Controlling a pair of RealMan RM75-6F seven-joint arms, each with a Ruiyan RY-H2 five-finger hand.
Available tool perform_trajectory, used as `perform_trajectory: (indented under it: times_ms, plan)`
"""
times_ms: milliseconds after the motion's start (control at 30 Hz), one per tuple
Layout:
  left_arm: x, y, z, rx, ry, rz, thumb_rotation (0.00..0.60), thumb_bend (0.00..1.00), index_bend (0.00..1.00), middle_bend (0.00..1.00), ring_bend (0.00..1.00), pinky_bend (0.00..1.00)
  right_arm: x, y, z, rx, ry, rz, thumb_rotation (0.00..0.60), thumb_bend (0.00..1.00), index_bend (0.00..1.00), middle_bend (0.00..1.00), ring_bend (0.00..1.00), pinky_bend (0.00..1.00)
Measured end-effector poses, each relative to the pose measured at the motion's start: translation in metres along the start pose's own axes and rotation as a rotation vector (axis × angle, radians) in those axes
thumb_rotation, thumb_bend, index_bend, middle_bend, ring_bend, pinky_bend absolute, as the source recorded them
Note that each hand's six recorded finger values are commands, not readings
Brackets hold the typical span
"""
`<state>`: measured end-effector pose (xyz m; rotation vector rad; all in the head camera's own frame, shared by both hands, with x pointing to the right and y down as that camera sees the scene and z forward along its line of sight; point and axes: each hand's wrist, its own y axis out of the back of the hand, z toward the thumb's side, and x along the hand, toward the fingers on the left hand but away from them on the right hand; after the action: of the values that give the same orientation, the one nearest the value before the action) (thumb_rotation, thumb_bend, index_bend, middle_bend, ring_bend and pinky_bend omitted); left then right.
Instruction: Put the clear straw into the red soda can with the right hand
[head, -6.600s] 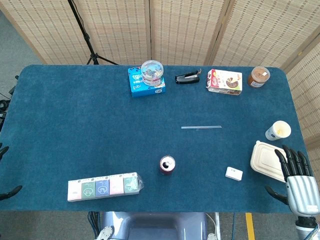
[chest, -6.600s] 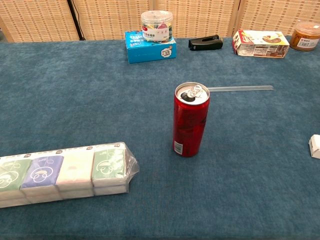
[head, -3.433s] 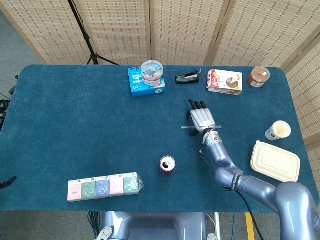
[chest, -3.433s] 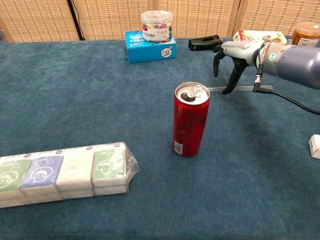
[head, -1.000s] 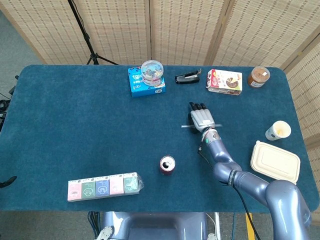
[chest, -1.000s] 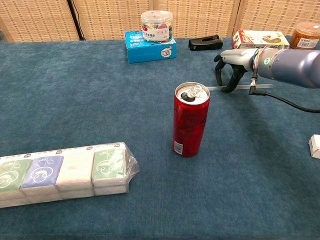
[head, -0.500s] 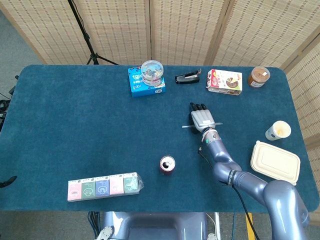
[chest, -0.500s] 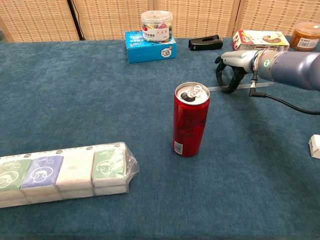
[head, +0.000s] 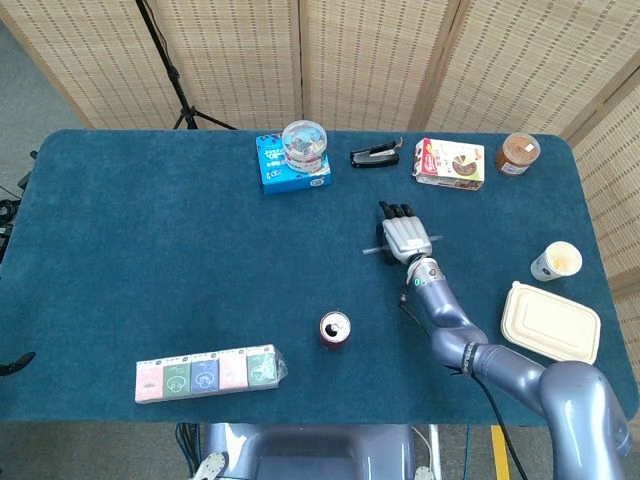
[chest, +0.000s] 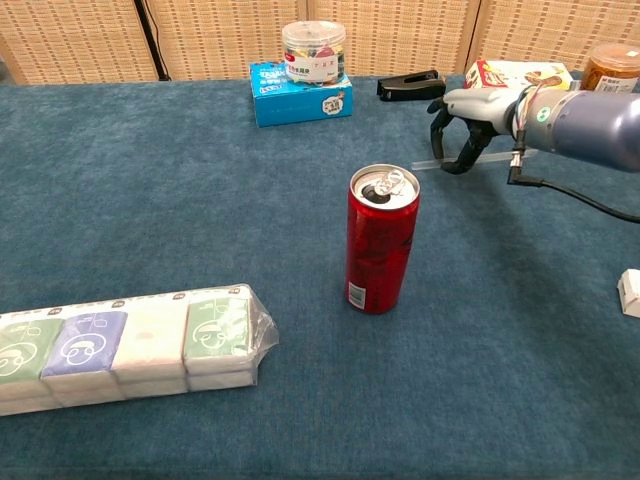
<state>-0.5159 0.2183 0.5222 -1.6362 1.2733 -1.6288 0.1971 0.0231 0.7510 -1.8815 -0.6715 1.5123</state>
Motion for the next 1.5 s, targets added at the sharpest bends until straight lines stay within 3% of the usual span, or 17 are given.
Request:
perform_trajectory:
  times_ms: [300,700,967,1267,1500]
  plan:
    - [-0.003,0.001,0.001,-0.012,-0.017,-0.002,0.6,0.0,0.0,0.0,0.0,0.0,0.024,0.027,0.004,-0.141,0.06,-0.036,0.6,0.51,0.56,0.0,0.0,0.0]
    - [-0.006,0.006,-0.002,-0.037,-0.03,0.002,0.6,0.0,0.0,0.0,0.0,0.0,0.094,0.09,0.007,-0.379,0.201,-0.11,0.6,0.53,0.56,0.0,0.0,0.0]
    - [-0.006,0.008,-0.005,-0.042,-0.03,0.008,0.6,0.0,0.0,0.0,0.0,0.0,0.132,0.117,0.016,-0.597,0.286,-0.111,0.6,0.53,0.56,0.0,0.0,0.0]
    - [-0.011,0.011,-0.006,-0.039,-0.035,0.014,0.6,0.0,0.0,0.0,0.0,0.0,0.167,0.125,0.028,-0.878,0.349,-0.004,0.6,0.55,0.56,0.0,0.0,0.0]
    - [-0.014,0.015,-0.007,-0.058,-0.047,0.016,0.6,0.0,0.0,0.0,0.0,0.0,0.19,0.123,0.04,-1.009,0.406,0.086,0.6,0.6,0.56,0.0,0.0,0.0]
